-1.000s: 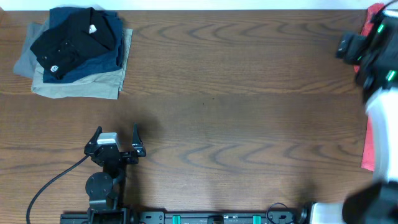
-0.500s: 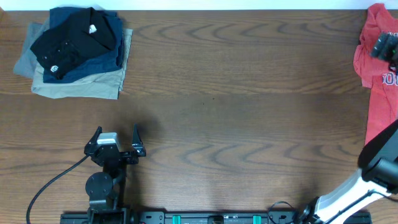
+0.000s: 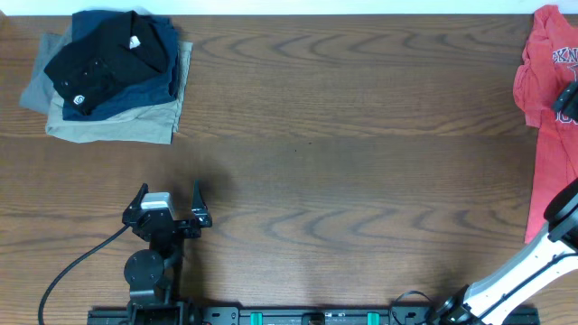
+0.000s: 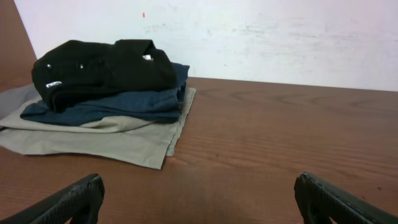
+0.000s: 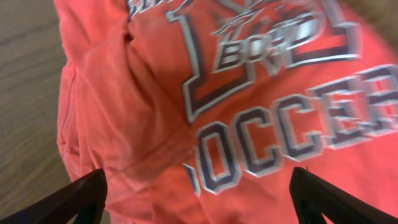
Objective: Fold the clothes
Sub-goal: 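Grasp the red t-shirt with the right gripper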
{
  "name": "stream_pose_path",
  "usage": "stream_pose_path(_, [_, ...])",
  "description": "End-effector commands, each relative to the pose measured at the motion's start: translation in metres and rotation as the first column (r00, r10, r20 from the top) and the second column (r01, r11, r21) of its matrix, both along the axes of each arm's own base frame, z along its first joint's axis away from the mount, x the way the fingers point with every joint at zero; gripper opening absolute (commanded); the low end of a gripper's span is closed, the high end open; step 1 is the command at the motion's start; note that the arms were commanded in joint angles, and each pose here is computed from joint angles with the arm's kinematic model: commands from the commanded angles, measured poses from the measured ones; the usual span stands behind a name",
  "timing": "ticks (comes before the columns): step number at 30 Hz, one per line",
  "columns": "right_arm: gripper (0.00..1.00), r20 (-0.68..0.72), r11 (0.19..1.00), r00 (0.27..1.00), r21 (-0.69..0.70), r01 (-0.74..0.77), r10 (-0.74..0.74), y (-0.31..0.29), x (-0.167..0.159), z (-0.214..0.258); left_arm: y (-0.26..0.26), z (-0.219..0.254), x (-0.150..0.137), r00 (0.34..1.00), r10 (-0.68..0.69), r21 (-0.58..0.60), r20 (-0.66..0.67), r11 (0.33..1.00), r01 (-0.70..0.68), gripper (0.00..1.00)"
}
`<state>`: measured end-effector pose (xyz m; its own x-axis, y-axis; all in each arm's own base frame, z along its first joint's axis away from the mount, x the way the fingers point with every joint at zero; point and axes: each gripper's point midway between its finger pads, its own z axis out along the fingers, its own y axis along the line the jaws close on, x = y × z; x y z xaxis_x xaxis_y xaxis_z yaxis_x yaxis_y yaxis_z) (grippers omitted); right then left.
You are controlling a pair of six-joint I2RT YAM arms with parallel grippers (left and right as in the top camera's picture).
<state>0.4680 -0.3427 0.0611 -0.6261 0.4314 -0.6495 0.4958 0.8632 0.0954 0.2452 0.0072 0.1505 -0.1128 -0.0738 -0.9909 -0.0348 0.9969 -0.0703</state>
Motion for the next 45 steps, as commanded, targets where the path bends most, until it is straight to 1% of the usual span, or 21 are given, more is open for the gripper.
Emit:
stream_pose_path(1, [0.89, 0.062, 0.992, 0.993, 0.069, -0.102, 0.098, 0.018, 0.019, -0.013, -0.002, -0.016, -0.001, 0.999, -0.009, -0.004, -0.051, 1.0, 0.009, 0.98])
stream_pose_path(4, [0.87, 0.087, 0.987, 0.988, 0.088, -0.136, 0.129, 0.024, 0.027, -0.026, -0.002, -0.016, -0.001, 0.999, -0.009, -0.004, -0.051, 1.0, 0.009, 0.98])
stream_pose_path(7, [0.81, 0.087, 0.985, 0.986, 0.089, -0.147, 0.139, 0.027, 0.033, -0.038, -0.002, -0.016, -0.001, 0.999, -0.009, -0.004, -0.051, 1.0, 0.009, 0.98])
stream_pose_path(11, [0.65, 0.092, 0.984, 0.984, 0.082, -0.158, 0.15, 0.031, 0.039, -0.044, -0.002, -0.016, -0.001, 0.999, -0.009, -0.004, -0.051, 1.0, 0.009, 0.98])
stream_pose_path(14, [0.65, 0.101, 0.984, 0.982, 0.07, -0.165, 0.157, 0.033, 0.043, -0.042, -0.002, -0.016, -0.001, 0.999, -0.009, -0.004, -0.051, 1.0, 0.009, 0.98])
stream_pose_path(16, [0.63, 0.102, 0.984, 0.982, 0.066, -0.167, 0.159, 0.034, 0.044, -0.041, -0.002, -0.016, -0.001, 0.999, -0.009, -0.004, -0.051, 1.0, 0.009, 0.98])
stream_pose_path(17, [0.58, 0.1, 0.984, 0.983, 0.065, -0.164, 0.157, 0.033, 0.044, -0.042, -0.002, -0.016, -0.001, 0.999, -0.009, -0.004, -0.051, 1.0, 0.009, 0.98])
stream_pose_path(18, [0.49, 0.096, 0.985, 0.984, 0.062, -0.16, 0.153, 0.033, 0.043, -0.042, -0.002, -0.016, -0.001, 0.999, -0.009, -0.004, -0.051, 1.0, 0.009, 0.98])
stream_pose_path(19, [0.44, 0.089, 0.987, 0.985, 0.055, -0.15, 0.145, 0.031, 0.042, -0.043, -0.002, -0.016, -0.001, 0.999, -0.009, -0.004, -0.05, 1.0, 0.009, 0.98])
stream_pose_path(23, [0.27, 0.064, 0.992, 0.991, 0.035, -0.121, 0.119, 0.024, 0.039, -0.045, -0.002, -0.016, -0.001, 0.999, -0.009, -0.004, -0.05, 1.0, 0.009, 0.98])
stream_pose_path(24, [0.25, 0.063, 0.992, 0.991, 0.032, -0.119, 0.116, 0.024, 0.039, -0.045, -0.002, -0.016, -0.001, 0.999, -0.009, -0.004, -0.05, 1.0, 0.009, 0.98])
stream_pose_path(29, [0.27, 0.062, 0.992, 0.991, 0.034, -0.119, 0.116, 0.023, 0.039, -0.043, -0.002, -0.016, -0.001, 0.999, -0.009, -0.004, -0.051, 1.0, 0.009, 0.98])
stream_pose_path(30, [0.29, 0.06, 0.992, 0.991, 0.036, -0.119, 0.116, 0.023, 0.039, -0.042, -0.002, -0.016, -0.001, 0.999, -0.009, -0.004, -0.05, 1.0, 0.009, 0.98])
stream_pose_path(32, [0.42, 0.06, 0.992, 0.992, 0.039, -0.117, 0.115, 0.023, 0.041, -0.038, -0.002, -0.016, -0.001, 0.999, -0.009, -0.004, -0.051, 1.0, 0.009, 0.98])
stream_pose_path(34, [0.42, 0.061, 0.992, 0.992, 0.047, -0.116, 0.113, 0.022, 0.043, -0.031, -0.002, -0.016, -0.001, 0.999, -0.009, -0.004, -0.05, 1.0, 0.009, 0.98])
stream_pose_path(36, [0.4, 0.063, 0.991, 0.991, 0.054, -0.121, 0.117, 0.022, 0.045, -0.024, -0.002, -0.016, -0.001, 0.999, -0.009, -0.004, -0.051, 1.0, 0.009, 0.98])
stream_pose_path(41, [0.25, 0.056, 0.991, 0.992, 0.062, -0.118, 0.115, 0.021, 0.046, -0.013, -0.002, -0.016, -0.001, 0.999, -0.009, -0.004, -0.05, 1.0, 0.009, 0.98])
stream_pose_path(45, [0.18, 0.052, 0.991, 0.992, 0.066, -0.118, 0.115, 0.021, 0.046, -0.012, -0.002, -0.016, -0.001, 0.999, -0.009, -0.004, -0.051, 1.0, 0.009, 0.98])
